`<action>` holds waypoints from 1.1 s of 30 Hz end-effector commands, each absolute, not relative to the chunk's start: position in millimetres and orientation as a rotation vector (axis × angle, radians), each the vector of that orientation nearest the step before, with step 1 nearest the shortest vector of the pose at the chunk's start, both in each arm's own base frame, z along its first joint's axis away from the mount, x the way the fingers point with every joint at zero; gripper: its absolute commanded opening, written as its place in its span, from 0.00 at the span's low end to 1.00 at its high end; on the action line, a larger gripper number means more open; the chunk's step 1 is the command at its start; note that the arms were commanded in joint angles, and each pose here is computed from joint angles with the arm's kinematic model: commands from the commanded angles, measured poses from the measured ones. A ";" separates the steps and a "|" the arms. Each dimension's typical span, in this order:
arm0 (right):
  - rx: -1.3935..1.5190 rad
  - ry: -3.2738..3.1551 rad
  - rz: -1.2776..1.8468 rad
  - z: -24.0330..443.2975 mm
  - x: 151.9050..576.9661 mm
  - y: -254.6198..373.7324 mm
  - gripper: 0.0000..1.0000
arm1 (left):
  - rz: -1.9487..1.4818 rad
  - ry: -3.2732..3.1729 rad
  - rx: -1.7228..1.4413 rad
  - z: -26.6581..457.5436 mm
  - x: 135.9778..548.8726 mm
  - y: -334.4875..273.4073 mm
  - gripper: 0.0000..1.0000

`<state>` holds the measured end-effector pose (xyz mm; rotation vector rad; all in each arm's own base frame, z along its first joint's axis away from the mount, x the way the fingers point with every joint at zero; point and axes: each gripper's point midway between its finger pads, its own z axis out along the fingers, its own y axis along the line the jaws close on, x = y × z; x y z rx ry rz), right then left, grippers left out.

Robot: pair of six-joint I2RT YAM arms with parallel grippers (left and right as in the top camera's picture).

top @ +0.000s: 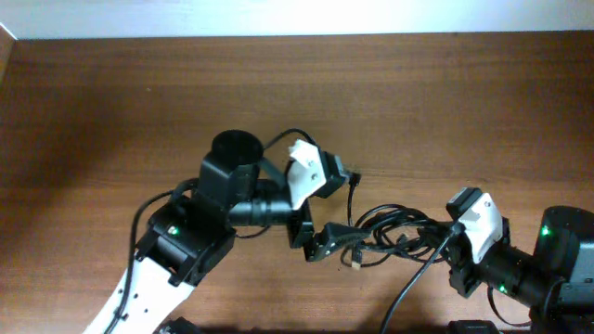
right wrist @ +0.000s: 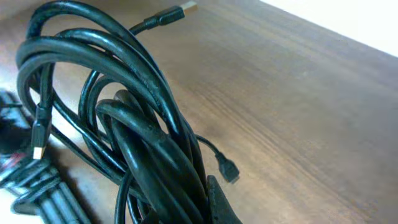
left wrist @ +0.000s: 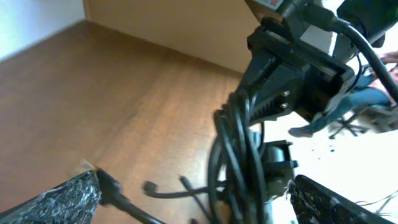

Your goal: Untangle cables

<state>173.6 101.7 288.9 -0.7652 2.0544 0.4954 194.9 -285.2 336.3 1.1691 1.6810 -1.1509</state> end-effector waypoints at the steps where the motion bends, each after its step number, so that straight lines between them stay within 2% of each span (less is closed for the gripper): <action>1: -0.760 2.044 0.404 290.9 181.6 92.8 0.04 | -1.160 1.728 1.140 336.0 190.9 -297.5 0.99; 12: -0.797 1.971 0.386 301.3 191.7 95.7 0.04 | -1.163 1.741 1.216 318.8 178.8 -325.0 0.99; 14: -0.796 1.972 0.383 301.3 191.8 95.4 0.04 | -1.163 1.748 1.216 316.1 180.8 -326.7 0.84; 15: -0.796 1.972 0.383 301.3 191.8 95.4 0.04 | -1.163 1.750 1.216 315.4 181.4 -327.3 0.64; 18: -0.796 1.974 0.384 300.9 191.5 95.4 0.04 | -1.144 1.718 1.240 316.1 181.9 -327.9 0.21; 20: -0.794 1.976 0.379 300.5 191.8 94.7 0.04 | -1.134 1.712 1.244 316.2 182.5 -327.6 0.00; 25: -0.792 1.983 0.379 299.4 191.3 94.3 0.04 | -1.097 1.723 1.223 315.0 188.5 -326.5 0.00; 26: -0.792 1.986 0.380 299.0 190.9 94.3 0.12 | -1.071 1.733 1.207 314.3 192.5 -325.4 0.00; 27: -0.791 1.990 0.382 298.3 190.4 94.3 0.26 | -1.042 1.741 1.190 314.1 196.5 -323.7 0.00; 28: -0.791 1.995 0.385 297.2 189.5 94.3 0.67 | -1.006 1.758 1.164 313.2 201.7 -320.9 0.00; 29: -0.789 2.000 0.388 296.5 188.9 94.3 0.99 | -0.962 1.790 1.118 311.8 209.2 -316.9 0.00; 33: -0.726 2.030 0.426 296.5 188.9 94.3 0.99 | -0.819 1.876 0.973 308.5 230.6 -300.4 0.00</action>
